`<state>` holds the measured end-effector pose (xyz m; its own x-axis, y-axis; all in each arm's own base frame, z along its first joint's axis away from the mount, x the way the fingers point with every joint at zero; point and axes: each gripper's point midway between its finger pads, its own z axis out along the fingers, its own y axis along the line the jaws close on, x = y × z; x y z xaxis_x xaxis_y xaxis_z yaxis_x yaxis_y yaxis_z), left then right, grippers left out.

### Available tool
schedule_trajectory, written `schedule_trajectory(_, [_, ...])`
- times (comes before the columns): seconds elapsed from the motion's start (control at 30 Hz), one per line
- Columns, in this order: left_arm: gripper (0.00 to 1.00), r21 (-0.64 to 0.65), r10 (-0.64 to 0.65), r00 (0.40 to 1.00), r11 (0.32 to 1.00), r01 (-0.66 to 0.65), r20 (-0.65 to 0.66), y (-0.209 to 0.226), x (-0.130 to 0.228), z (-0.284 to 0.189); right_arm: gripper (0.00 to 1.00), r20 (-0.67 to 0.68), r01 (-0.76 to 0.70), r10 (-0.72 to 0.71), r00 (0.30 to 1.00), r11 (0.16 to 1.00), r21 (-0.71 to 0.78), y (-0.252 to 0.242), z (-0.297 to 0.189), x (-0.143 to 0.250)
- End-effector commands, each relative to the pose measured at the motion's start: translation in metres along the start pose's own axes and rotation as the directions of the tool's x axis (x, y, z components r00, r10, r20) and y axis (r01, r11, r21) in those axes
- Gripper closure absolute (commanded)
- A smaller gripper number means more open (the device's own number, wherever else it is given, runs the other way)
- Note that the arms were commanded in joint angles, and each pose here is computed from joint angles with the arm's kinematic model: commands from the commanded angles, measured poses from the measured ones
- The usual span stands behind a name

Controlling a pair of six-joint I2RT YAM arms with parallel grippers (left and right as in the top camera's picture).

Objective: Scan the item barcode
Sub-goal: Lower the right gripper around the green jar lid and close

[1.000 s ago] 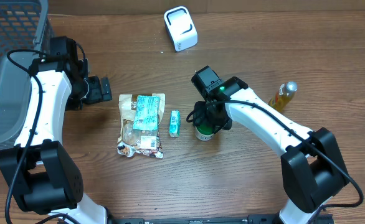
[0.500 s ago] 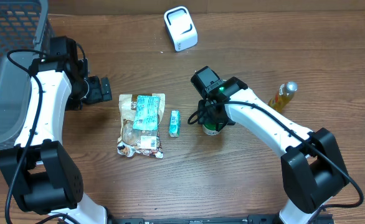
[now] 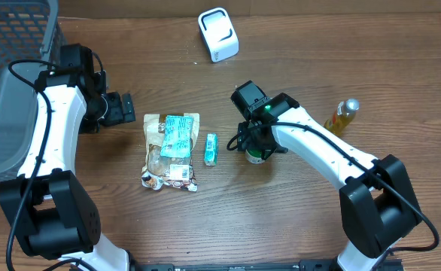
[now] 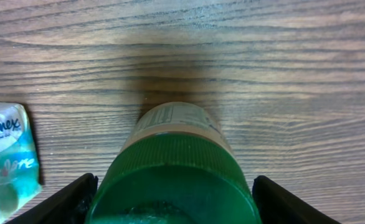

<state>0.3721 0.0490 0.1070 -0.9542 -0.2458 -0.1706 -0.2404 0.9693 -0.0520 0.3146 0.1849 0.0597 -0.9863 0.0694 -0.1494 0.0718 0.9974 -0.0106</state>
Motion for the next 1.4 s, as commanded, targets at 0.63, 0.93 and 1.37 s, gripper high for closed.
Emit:
schedule_trajectory(0.63, [0.00,0.008,0.003,1.000,1.000,-0.004,0.009,0.000,-0.006,-0.001,0.17,-0.005,-0.052,0.052,0.999,0.999,-0.005,0.000,0.000,0.002])
schedule_trajectory(0.93, [0.00,0.008,0.003,1.000,1.000,-0.004,0.009,0.000,-0.006,-0.001,0.16,-0.004,-0.052,0.052,0.999,0.999,0.003,0.001,0.006,0.000])
schedule_trajectory(1.37, [0.00,0.008,0.004,1.000,1.000,-0.004,0.009,0.000,-0.006,-0.001,0.16,-0.015,-0.051,0.051,0.999,0.999,0.012,-0.002,0.011,0.004])
